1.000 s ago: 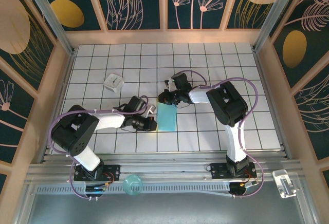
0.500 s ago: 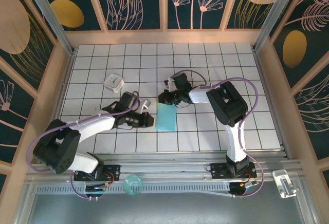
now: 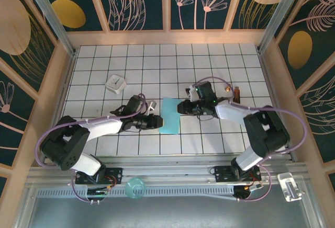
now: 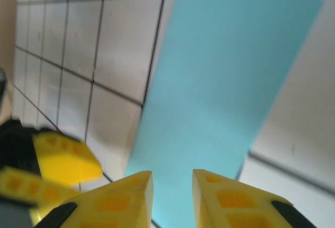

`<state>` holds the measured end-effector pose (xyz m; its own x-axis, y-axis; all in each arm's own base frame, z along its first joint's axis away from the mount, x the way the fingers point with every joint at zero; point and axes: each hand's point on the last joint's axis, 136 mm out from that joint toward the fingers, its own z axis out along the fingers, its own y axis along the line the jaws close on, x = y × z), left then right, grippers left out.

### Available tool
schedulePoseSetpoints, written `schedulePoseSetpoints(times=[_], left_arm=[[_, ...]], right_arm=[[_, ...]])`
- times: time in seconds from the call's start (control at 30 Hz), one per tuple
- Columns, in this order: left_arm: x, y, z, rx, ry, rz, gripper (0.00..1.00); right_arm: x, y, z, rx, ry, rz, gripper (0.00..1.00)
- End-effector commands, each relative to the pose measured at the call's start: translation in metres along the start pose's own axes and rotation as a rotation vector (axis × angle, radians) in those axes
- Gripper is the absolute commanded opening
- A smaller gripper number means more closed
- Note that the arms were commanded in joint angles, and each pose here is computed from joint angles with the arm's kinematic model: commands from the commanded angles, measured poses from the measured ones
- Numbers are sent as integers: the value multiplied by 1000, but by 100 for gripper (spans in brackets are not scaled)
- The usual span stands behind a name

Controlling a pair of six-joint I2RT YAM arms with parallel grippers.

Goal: Fold a paper plane with a square sheet of paper (pick it up from the middle)
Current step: First fold in half a square sheet of paper at the center of the table.

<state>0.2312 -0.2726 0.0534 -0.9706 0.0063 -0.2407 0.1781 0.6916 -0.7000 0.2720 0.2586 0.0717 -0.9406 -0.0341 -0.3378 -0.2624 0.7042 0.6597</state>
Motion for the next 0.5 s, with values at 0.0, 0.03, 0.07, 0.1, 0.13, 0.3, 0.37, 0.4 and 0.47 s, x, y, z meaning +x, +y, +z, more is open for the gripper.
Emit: schedulePoseSetpoints(times=[0.0, 0.03, 0.07, 0.1, 0.13, 0.3, 0.37, 0.4, 0.47], left_arm=[[-8, 6, 8, -27, -15, 5, 35], [-6, 11, 9, -46, -7, -6, 34], [-4, 15, 11, -59, -3, -17, 34], [-3, 18, 11, -66, -5, -20, 34], [-3, 19, 12, -67, -5, -25, 34], [16, 7, 23, 13, 78, -34, 34], [23, -5, 25, 76, 104, -44, 34], [26, -14, 26, 119, 115, -46, 34], [30, -34, 27, 200, 136, -41, 34]], right_arm=[[30, -18, -1, 96, 26, 87, 28], [34, -18, 0, 100, 27, 99, 29], [37, -16, 2, 96, 28, 100, 29], [38, -15, 5, 93, 29, 98, 30], [38, -13, 8, 90, 32, 96, 30], [34, -12, 24, 67, 48, 99, 29], [29, -15, 22, 79, 41, 90, 29], [26, -18, 20, 88, 34, 90, 29], [20, -27, 14, 109, 20, 99, 29]])
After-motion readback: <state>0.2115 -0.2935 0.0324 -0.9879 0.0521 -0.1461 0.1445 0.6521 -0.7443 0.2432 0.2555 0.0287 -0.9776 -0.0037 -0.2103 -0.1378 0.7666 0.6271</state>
